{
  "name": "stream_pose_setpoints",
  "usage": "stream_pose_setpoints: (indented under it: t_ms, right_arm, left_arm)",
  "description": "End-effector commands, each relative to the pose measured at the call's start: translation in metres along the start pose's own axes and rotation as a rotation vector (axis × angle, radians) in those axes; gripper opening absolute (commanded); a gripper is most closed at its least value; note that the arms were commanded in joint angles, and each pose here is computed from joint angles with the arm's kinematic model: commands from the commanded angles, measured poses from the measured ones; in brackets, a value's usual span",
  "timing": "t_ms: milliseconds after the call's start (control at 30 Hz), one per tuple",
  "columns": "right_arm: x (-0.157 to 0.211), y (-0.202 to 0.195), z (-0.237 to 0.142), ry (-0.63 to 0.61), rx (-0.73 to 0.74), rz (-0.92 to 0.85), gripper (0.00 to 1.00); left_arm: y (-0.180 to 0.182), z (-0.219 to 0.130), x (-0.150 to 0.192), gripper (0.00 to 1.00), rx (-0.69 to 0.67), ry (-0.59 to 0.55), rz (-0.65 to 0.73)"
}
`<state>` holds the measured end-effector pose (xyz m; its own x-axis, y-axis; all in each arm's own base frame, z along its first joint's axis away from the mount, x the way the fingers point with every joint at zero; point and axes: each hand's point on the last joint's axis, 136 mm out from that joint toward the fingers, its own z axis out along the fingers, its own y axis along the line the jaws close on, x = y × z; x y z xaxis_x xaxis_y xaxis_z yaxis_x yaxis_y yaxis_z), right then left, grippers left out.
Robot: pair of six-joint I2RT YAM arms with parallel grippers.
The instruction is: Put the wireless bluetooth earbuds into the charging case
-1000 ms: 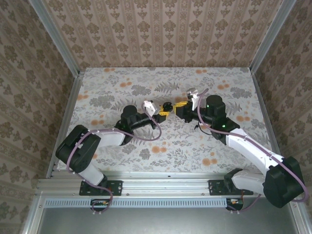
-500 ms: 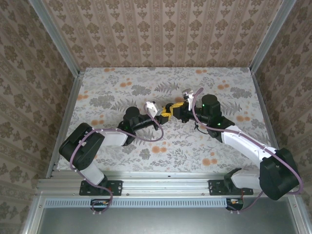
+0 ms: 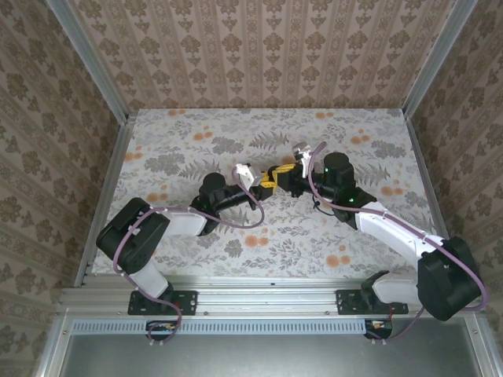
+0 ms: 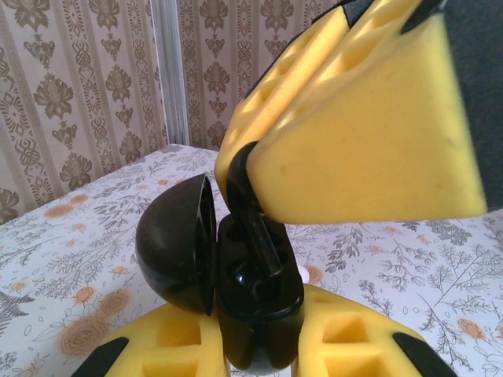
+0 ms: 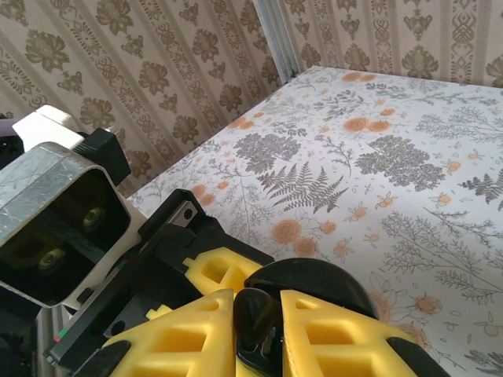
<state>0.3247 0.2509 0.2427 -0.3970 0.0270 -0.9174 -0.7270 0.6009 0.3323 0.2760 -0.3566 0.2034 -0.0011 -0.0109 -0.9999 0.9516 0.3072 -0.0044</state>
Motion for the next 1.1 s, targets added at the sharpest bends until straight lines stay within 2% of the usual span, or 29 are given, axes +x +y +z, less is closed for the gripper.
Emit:
stream_pose_setpoints:
  t_ms: [0,467,767,1067]
  right_arm:
    - [-0.002,-0.002,0.002,-0.012,0.014,-0.037,0.19]
    - [0.013,-0.002,-0.006,0.042,0.035,-0.108,0.20]
    - [0.010,0.006,-0.006,0.037,-0.006,-0.102,0.28]
    - [-0.008,0.017,-0.014,-0.008,-0.036,-0.104,0.41]
  left_arm:
    - [-0.002,0.003,-0.022,0.02,0.007,-0.070,0.018]
    - [-0.001,0.003,-0.029,0.02,0.002,-0.085,0.021]
    - [-0.002,0.002,-0.029,0.02,0.004,-0.085,0.021]
    - [-0.003,0.001,-0.029,0.02,0.003,-0.083,0.024]
